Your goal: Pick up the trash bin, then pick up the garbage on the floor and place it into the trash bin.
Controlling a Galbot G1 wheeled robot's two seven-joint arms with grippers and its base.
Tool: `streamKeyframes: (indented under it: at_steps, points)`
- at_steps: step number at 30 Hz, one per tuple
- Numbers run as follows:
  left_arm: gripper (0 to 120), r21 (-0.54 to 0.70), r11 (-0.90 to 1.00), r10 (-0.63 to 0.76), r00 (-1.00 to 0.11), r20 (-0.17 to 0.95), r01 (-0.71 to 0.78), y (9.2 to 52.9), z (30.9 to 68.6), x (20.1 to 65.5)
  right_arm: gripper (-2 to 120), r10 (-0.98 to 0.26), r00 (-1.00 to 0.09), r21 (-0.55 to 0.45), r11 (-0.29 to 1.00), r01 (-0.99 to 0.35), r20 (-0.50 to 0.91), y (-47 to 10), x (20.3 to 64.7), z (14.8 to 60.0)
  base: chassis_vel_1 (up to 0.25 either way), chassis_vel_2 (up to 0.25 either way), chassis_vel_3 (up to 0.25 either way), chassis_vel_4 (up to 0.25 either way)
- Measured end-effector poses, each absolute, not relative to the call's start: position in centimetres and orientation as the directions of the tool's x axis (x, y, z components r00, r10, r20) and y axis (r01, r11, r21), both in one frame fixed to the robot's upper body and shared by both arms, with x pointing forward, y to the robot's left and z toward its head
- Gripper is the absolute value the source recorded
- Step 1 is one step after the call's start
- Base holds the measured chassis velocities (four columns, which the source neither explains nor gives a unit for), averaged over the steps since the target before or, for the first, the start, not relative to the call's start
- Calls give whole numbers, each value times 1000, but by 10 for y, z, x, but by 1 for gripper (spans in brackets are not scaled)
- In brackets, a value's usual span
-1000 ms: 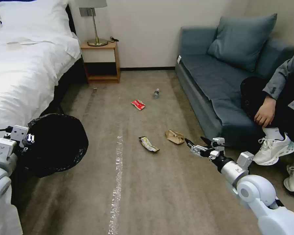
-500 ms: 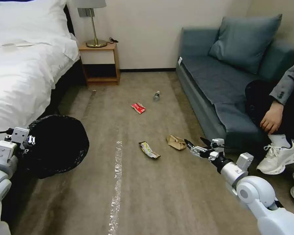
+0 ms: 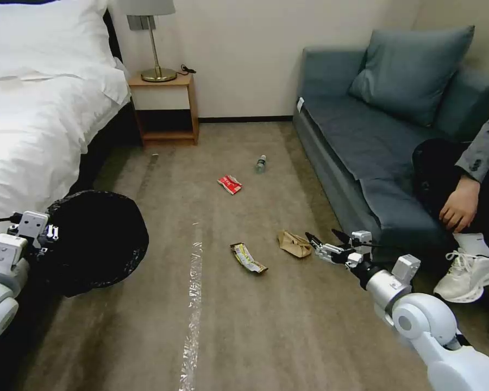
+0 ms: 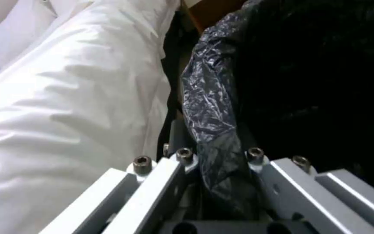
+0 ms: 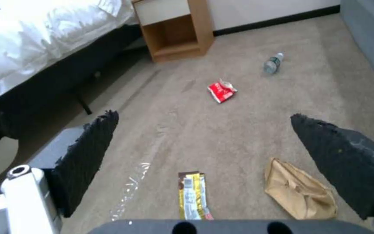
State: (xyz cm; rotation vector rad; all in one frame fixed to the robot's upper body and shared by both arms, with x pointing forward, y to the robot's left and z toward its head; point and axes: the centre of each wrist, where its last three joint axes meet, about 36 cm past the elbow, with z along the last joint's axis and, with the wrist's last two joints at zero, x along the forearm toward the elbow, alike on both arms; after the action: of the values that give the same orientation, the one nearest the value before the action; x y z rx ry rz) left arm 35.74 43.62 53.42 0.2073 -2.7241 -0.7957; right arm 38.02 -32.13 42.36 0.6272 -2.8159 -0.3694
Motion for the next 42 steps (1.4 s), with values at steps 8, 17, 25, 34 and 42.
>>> streamKeyframes:
  at_steps: [8, 17, 25, 34, 42]
  points:
    - [5, 542, 839, -213, -947, 239, -52, 438, 533, 358, 100, -447, -878, 298, 873, -386, 172, -320, 381, 419, -124, 104, 116, -109]
    - [5, 538, 841, -210, -948, 239, -51, 440, 531, 361, 100, -449, -876, 302, 872, -386, 175, -320, 384, 416, -117, 110, 112, -115]
    - [5, 535, 843, -207, -949, 236, -51, 441, 531, 362, 100, -451, -875, 304, 870, -387, 177, -318, 386, 413, -129, 143, 141, -130]
    - [5, 530, 847, -201, -951, 234, -48, 441, 530, 362, 100, -464, -862, 303, 867, -395, 203, -315, 384, 409, -114, 116, 118, -120]
    - [5, 528, 848, -194, -953, 232, -44, 438, 531, 360, 100, -493, -827, 309, 858, -410, 271, -305, 382, 405, -38, 38, 34, -33]
